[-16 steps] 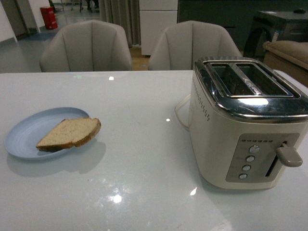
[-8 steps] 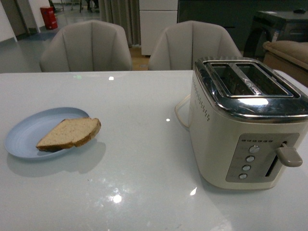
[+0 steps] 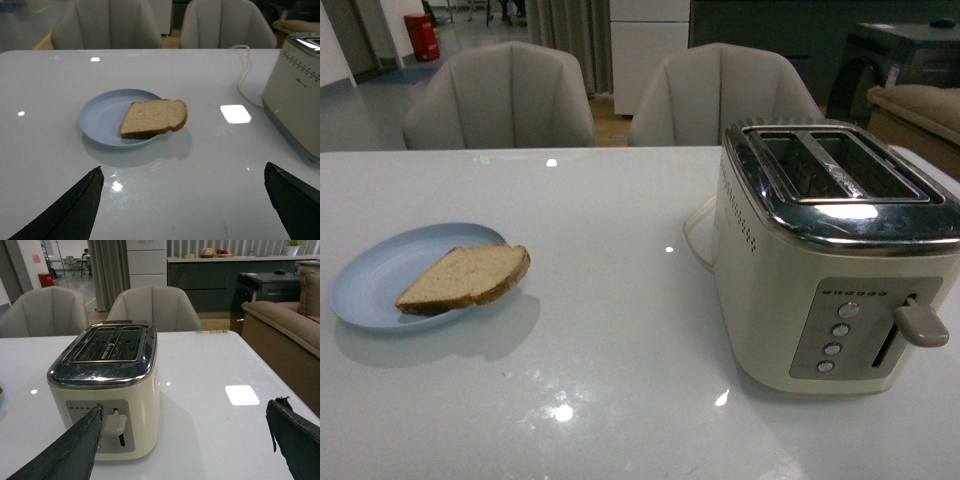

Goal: Left arm holds plate, right arm toasts bread

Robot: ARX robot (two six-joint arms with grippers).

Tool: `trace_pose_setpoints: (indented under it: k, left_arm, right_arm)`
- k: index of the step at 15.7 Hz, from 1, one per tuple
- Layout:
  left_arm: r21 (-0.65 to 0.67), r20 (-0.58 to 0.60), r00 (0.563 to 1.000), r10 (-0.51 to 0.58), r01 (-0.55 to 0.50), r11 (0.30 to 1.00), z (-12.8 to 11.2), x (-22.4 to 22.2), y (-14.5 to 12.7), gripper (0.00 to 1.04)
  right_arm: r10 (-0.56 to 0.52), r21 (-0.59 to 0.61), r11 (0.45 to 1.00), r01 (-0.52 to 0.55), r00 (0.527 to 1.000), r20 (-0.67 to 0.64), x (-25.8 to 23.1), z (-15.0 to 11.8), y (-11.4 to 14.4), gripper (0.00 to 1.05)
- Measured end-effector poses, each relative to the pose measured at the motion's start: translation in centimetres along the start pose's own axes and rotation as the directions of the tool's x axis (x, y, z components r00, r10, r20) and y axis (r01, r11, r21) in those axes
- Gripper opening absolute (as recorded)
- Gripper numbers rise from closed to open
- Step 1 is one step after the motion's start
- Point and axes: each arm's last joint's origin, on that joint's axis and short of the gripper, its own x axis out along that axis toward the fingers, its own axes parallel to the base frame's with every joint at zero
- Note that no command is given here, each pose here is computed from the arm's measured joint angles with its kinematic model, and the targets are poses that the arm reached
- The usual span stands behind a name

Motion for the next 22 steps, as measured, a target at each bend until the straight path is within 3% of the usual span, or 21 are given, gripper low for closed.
trace_pose_setpoints:
  k: [3,11,13,16,17,19,22]
  left_arm:
    - [0.002,0.078,0.996,-0.053,0.053,0.999,1.9,-0.5,-0.7,0.98]
    - [-0.002,0.101,0.994,-0.042,0.043,0.999,2.3,0.9,0.1,0.98]
    - [0.032,0.082,0.996,-0.045,0.042,0.999,2.6,4.0,1.4,0.98]
    - [0.100,0.080,0.995,-0.065,0.057,0.993,5.5,12.7,3.0,0.98]
    - [0.102,0.006,0.998,-0.060,0.059,0.993,5.0,15.8,3.7,0.98]
    - [0.068,-0.201,0.979,-0.035,0.050,0.996,1.9,22.1,6.0,0.98]
    - [0.039,-0.285,0.958,0.028,-0.017,0.999,0.7,27.2,10.0,0.98]
  right_arm:
    - [0.000,0.000,1.000,0.000,1.000,-0.001,0.0,0.0,0.0,0.98]
    - [0.000,0.000,1.000,0.000,1.000,-0.001,0.0,0.0,0.0,0.98]
    - [0.000,0.000,1.000,0.000,1.000,-0.001,0.0,0.0,0.0,0.98]
    - [0.000,0.000,1.000,0.000,1.000,-0.001,0.0,0.0,0.0,0.98]
    - [0.000,0.000,1.000,0.000,1.000,-0.001,0.0,0.0,0.0,0.98]
    - [0.000,0.000,1.000,0.000,1.000,-0.001,0.0,0.0,0.0,0.98]
    - [0.000,0.000,1.000,0.000,1.000,-0.001,0.0,0.0,0.0,0.98]
